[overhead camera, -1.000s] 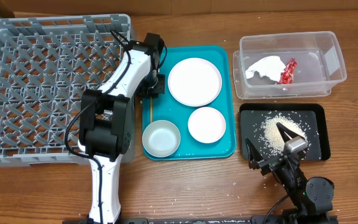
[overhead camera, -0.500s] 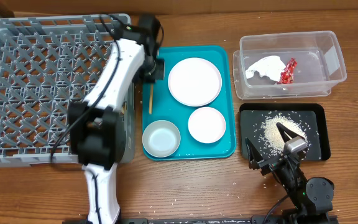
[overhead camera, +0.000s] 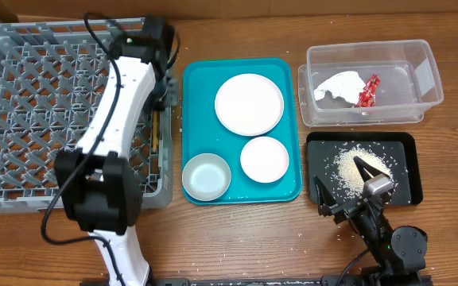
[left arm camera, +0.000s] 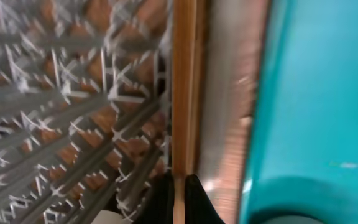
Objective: Sort waste into correct bins and load items into the dishwasher
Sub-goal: 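Insert the second chopstick into the dish rack with the left gripper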
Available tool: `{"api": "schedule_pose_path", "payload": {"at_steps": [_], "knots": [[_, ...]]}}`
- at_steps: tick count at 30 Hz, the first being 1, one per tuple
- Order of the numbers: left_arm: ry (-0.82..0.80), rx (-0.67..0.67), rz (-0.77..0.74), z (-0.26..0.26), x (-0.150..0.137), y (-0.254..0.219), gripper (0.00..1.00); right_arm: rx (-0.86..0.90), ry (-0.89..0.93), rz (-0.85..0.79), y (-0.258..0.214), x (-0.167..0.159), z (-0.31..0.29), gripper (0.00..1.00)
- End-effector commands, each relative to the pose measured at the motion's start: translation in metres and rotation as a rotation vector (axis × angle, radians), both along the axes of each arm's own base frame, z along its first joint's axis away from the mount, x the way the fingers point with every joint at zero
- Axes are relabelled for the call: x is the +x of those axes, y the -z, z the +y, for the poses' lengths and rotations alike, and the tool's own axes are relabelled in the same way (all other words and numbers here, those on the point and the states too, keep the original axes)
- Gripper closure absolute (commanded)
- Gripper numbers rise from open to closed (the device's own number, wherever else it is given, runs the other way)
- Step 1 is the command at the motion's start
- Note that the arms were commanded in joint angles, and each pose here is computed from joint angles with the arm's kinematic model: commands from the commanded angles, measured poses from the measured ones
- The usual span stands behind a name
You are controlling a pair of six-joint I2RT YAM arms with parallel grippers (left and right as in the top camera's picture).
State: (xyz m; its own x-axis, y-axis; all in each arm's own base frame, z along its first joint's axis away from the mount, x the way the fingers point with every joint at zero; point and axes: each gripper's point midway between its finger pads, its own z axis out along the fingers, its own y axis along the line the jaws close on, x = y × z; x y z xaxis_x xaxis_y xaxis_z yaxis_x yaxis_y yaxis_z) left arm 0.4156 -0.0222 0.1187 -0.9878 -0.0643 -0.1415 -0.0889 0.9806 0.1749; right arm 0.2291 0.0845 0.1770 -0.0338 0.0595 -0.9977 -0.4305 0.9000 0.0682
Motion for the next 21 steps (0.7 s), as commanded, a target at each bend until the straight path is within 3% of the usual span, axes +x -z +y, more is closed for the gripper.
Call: {"api": "schedule_pose_path", "payload": {"at_steps": [1, 4, 6, 13, 16, 21], "knots": [[-0.053, -0.031, 0.006, 0.013, -0.001, 0.006, 0.96, 0.004, 0.009, -0.004, 0.001, 0.001, -0.002, 0.00], [-0.041, -0.061, -0.004, 0.011, 0.003, 0.007, 0.96, 0.005, 0.009, -0.004, 0.001, 0.001, -0.002, 0.00], [-0.006, -0.068, -0.006, 0.009, 0.005, 0.007, 0.87, 0.004, 0.009, -0.004, 0.001, 0.001, -0.002, 0.01], [0.036, -0.096, 0.018, 0.000, -0.001, -0.006, 0.79, 0.004, 0.009, -0.004, 0.001, 0.001, -0.002, 0.00], [0.044, -0.165, -0.005, -0.012, 0.001, -0.030, 0.80, 0.004, 0.009, -0.004, 0.001, 0.001, -0.002, 0.01], [0.112, -0.390, -0.080, -0.059, -0.003, -0.090, 0.80, 0.004, 0.009, -0.004, 0.001, 0.001, -0.002, 0.00]]}}
